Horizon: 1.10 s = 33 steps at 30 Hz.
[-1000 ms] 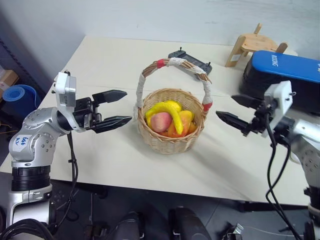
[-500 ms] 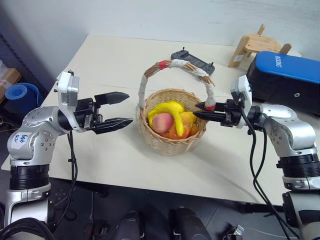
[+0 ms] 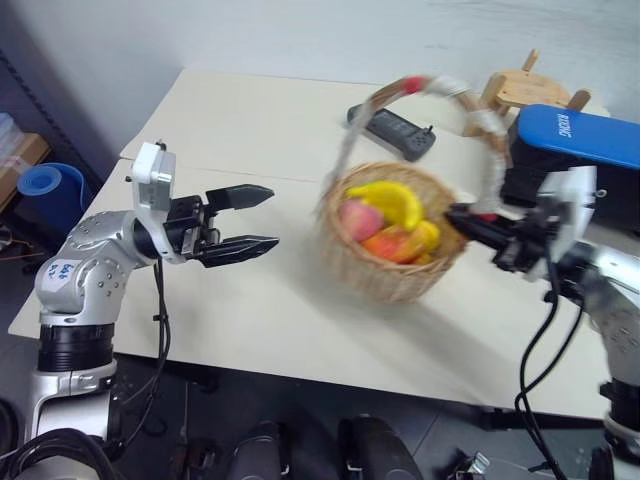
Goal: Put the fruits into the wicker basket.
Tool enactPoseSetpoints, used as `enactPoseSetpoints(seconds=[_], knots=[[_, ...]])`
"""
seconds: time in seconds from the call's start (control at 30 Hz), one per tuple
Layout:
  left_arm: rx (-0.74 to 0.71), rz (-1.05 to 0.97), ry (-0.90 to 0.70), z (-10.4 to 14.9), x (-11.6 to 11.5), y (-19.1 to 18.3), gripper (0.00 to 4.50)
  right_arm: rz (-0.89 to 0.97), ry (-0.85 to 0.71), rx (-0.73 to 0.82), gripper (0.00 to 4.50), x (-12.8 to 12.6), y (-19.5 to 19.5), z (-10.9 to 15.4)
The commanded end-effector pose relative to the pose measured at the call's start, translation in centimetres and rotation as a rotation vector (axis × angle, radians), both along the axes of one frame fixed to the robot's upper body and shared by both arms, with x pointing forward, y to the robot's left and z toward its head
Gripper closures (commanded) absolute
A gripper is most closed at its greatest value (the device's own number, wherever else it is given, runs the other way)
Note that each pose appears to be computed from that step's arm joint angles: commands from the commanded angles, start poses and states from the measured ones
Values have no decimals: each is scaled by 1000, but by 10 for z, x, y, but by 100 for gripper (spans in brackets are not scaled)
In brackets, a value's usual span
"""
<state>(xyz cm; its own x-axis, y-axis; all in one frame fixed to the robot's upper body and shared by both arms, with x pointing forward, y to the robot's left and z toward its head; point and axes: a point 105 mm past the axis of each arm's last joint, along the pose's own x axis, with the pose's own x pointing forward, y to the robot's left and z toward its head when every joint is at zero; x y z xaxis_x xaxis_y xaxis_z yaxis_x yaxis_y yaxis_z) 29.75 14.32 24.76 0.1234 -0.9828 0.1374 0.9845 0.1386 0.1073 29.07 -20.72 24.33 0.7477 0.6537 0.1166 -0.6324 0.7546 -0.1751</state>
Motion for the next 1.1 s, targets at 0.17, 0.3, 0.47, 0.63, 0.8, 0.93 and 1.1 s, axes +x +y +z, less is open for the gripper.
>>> enactPoseSetpoints(seconds=[0.17,0.3,0.47,0.63,0.8,0.93,1.1], knots=[[8,-80,-24,-1,6,-16,0,-342,-155,-36,432,-29,-57,23],[12,-118,-35,0,10,-21,0,-492,-140,-65,432,-30,-85,5],[8,-137,-43,2,13,-24,0,-625,-134,-58,432,-24,-106,-11],[3,-156,-38,3,9,-23,0,-656,-94,-15,397,-21,-106,-25],[50,-91,-44,-5,12,-8,0,-666,-81,-18,229,-27,-112,-25],[144,-40,-63,-26,12,5,0,-678,-106,-116,88,-44,-125,-20],[192,49,-39,-52,12,17,0,-662,-268,-112,2,-79,-139,-5]])
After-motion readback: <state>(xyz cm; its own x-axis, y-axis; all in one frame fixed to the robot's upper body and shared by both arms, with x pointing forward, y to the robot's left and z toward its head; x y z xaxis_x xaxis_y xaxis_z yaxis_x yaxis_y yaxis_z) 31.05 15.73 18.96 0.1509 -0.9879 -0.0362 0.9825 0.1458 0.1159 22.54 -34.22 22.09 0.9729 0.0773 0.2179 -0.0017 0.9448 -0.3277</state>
